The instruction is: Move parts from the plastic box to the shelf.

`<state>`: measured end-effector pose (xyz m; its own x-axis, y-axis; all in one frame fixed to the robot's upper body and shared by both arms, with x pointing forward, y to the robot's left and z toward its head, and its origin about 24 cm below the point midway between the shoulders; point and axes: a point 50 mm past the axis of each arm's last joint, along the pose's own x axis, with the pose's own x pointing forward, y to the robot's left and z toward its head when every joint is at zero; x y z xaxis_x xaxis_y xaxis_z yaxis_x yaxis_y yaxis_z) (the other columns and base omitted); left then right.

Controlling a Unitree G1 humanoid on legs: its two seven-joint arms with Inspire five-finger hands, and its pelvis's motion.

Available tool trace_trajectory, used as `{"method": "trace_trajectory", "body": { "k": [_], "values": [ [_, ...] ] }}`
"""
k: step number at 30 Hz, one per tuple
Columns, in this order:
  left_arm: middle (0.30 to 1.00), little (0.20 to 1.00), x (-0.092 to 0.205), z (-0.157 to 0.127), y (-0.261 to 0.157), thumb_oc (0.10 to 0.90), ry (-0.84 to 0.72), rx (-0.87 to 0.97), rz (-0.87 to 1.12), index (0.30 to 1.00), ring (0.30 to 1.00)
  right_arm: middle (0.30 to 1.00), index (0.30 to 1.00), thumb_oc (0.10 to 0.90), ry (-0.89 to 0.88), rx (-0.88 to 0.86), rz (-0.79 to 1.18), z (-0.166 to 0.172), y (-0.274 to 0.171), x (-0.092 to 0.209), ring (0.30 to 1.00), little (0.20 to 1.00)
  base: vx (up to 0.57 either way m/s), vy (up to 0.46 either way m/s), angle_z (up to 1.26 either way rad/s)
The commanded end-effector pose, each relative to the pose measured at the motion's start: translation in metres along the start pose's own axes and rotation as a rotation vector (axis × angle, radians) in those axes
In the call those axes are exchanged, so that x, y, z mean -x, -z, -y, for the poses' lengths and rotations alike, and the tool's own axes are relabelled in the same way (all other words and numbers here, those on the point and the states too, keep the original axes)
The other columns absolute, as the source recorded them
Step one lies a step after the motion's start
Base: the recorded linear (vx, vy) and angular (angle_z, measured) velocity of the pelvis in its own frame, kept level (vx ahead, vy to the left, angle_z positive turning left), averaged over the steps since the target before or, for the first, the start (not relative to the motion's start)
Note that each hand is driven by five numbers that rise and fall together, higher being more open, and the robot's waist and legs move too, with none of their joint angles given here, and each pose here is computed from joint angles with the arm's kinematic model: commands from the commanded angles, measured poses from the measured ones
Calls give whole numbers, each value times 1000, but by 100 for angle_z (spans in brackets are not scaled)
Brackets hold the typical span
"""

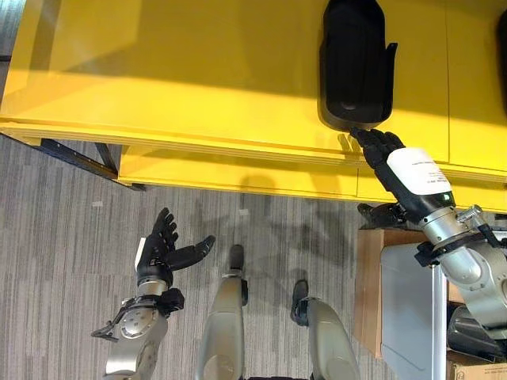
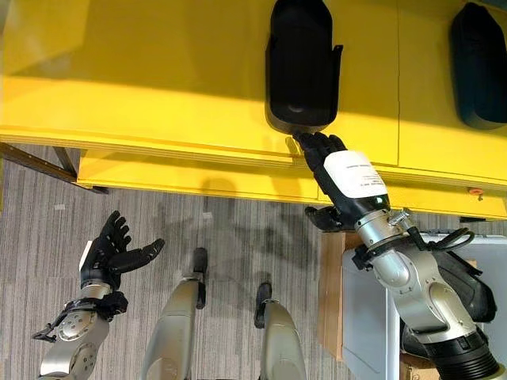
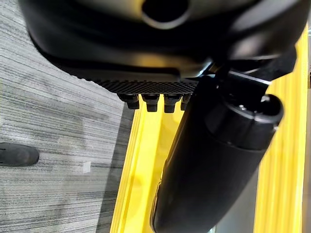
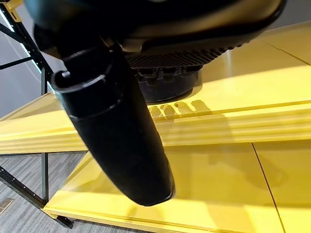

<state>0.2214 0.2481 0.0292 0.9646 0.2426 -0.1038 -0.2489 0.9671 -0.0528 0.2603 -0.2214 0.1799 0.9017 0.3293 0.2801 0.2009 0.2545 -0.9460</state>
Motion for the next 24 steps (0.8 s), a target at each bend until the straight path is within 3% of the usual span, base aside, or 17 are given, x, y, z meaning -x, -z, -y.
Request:
{"method": "trace_trajectory", "body": {
  "k": [1, 24],
  "values": [
    [1000, 1000, 6, -4, -27, 900, 24, -57, 149, 1000, 1000, 1000, 1000, 900, 158, 128, 101, 42, -9, -17, 1000, 1000, 0, 0, 0],
    [1000, 1000, 6, -6, -30, 900, 19, -59, 160, 1000, 1000, 1000, 1000, 900, 158, 166, 105, 55, -7, -24, 1000, 1000, 0, 0, 0]
  ]
}}
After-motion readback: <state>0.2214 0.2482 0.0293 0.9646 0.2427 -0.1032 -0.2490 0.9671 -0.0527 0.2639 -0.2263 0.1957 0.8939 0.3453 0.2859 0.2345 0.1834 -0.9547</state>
